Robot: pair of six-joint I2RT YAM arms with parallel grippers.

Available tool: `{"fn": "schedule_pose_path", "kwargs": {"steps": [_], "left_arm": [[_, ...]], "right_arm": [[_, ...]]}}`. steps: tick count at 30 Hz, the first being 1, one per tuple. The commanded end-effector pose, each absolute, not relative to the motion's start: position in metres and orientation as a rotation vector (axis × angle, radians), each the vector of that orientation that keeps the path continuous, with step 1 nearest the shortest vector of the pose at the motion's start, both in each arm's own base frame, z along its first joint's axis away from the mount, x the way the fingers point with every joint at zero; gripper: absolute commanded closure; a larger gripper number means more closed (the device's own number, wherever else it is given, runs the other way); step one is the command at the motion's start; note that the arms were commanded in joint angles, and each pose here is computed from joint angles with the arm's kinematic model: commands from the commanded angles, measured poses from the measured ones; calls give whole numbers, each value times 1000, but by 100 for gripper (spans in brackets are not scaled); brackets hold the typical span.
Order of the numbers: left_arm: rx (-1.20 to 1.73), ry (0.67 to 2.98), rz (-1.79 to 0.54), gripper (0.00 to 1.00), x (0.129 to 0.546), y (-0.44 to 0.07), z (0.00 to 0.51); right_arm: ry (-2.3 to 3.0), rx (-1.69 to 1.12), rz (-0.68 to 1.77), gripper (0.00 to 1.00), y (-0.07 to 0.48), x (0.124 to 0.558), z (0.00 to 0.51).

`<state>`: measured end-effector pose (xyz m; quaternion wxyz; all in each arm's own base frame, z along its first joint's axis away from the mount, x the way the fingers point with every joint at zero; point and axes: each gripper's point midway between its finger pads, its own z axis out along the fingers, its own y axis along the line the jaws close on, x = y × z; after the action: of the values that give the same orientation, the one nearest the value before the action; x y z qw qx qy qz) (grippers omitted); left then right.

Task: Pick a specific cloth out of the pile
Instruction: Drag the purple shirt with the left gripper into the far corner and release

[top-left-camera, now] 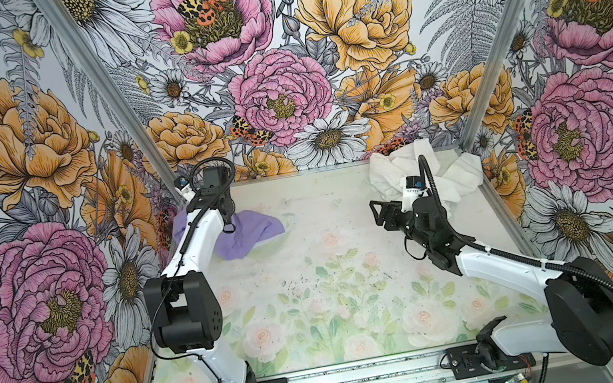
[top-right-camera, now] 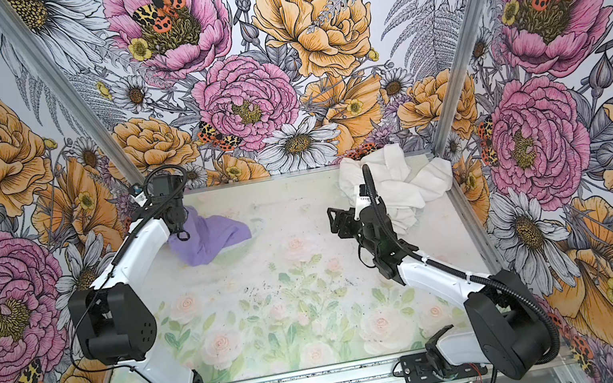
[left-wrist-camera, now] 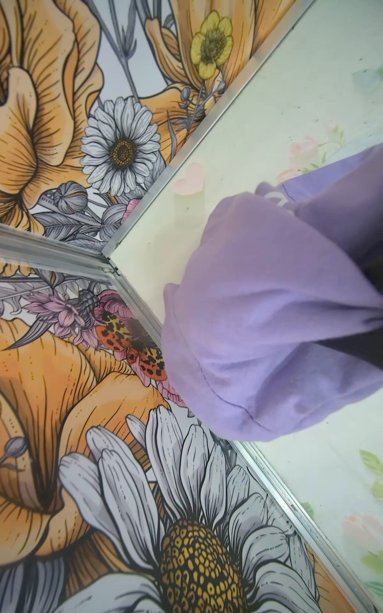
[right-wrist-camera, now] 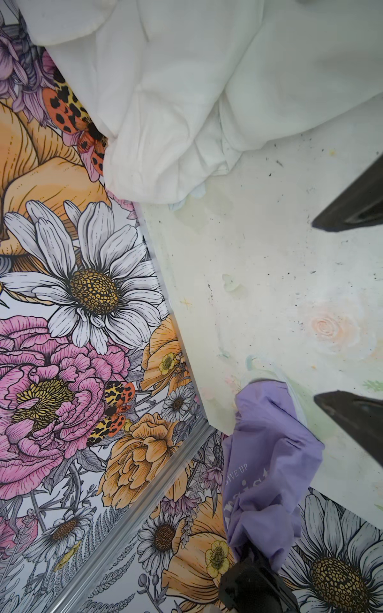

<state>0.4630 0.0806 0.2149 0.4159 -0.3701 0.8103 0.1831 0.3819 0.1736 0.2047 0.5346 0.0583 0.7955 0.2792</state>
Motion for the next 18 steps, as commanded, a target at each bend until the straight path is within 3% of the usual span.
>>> {"fn": "schedule_pose_path", "kwargs": {"steps": [1, 8, 13, 16, 18], "left_arm": [[-943, 2056, 425, 100, 472, 69, 191], [-941, 2232, 365, 83, 479, 42, 117], [-969, 2317, 263, 42, 476, 22, 78], [-959, 2356, 253, 38, 475, 16, 63], [-955, 2359, 245, 28, 476, 15, 63]], "right_arm": [[1854, 140, 680, 24, 169, 376, 216], [1849, 146, 671, 24, 162, 372, 217], [1850, 153, 668, 24, 159, 371, 215], [1854, 162, 663, 24, 156, 371, 213], [1853, 164, 662, 24, 154, 370, 213]]}}
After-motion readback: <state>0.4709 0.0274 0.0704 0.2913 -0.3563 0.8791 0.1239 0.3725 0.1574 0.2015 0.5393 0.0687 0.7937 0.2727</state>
